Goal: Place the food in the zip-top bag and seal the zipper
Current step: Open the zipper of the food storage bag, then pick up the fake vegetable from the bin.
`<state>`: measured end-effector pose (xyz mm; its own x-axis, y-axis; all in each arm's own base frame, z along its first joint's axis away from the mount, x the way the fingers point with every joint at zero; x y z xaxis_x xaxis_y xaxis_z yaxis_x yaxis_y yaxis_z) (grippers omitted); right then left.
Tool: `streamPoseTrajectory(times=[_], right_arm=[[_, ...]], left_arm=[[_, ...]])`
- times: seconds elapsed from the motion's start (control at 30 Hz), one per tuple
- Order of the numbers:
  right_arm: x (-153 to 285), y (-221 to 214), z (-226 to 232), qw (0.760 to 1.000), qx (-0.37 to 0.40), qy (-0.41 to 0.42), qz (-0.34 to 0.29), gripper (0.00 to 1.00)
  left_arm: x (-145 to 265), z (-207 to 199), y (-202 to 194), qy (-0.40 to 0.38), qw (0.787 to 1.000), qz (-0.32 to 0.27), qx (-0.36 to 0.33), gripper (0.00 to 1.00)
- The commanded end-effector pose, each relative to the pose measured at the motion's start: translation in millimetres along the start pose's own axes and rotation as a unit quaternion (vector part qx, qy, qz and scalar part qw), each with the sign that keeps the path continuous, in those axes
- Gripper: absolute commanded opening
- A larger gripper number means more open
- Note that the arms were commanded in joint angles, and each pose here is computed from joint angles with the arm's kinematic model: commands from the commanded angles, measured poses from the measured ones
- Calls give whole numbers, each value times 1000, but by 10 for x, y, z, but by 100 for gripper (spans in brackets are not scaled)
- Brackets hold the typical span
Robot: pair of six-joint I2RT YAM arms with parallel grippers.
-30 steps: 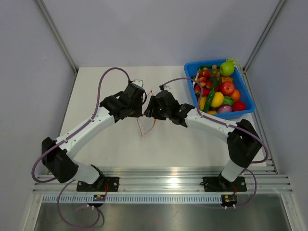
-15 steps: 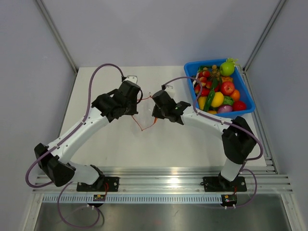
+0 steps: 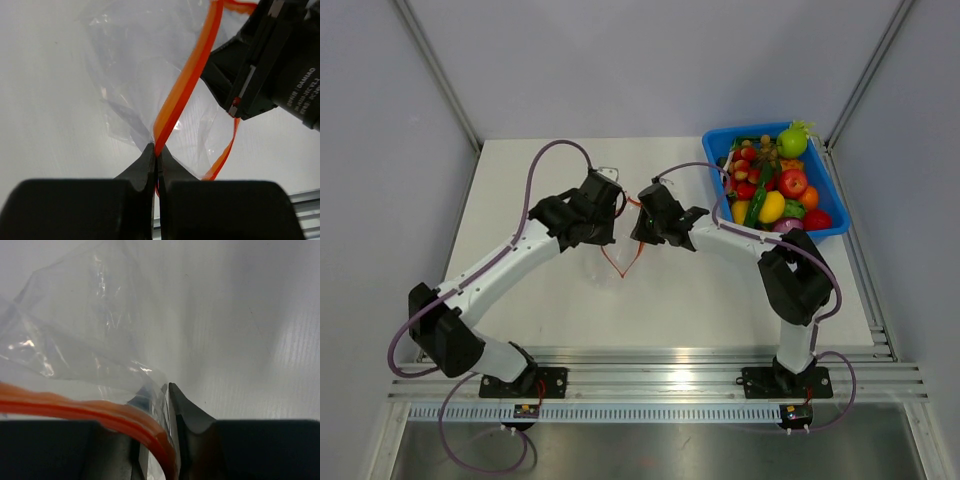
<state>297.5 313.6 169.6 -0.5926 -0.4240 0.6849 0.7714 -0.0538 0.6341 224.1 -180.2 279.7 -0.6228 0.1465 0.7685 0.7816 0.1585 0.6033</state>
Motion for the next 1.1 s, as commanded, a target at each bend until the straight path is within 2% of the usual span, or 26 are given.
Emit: streamPoseTrajectory(times=[0.0, 0.13, 0.47, 0.57, 0.67, 0.83, 1.07], right_arm=[[85, 101, 35, 1000, 14, 23, -10, 29], [292, 47, -52, 999, 21, 21, -27, 51], [1258, 164, -198, 993, 36, 12, -109, 72], [1523, 177, -297, 990, 39, -14, -134, 73], [1731, 254, -592, 981, 33, -95, -164, 73], [1879, 364, -1182, 969, 2, -189, -159, 72], [1817, 372, -1742, 967, -40, -219, -121, 73]], left_arm=[[-157, -128, -29, -47, 999, 11, 16, 0], [-175, -170, 20, -47, 999, 4, 21, 0], [-354, -367, 111, -66, 997, 14, 26, 0], [-390, -415, 136, -74, 997, 18, 29, 0], [-371, -490, 183, -93, 995, 19, 35, 0], [-331, -596, 243, -126, 991, 27, 44, 0], [-321, -655, 238, -154, 986, 40, 50, 0]])
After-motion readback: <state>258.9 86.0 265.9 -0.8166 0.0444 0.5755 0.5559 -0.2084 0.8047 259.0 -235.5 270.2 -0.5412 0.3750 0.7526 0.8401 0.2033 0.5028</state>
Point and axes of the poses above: each gripper's point midway between its finger pads, its own x axis back along the fingers, its own z axis along the line the jaws close on, y = z × x, the point moved 10 cm from there along x, back along the fingers, and after that the axes turned 15 degrees about x, right-handed, at the moved point
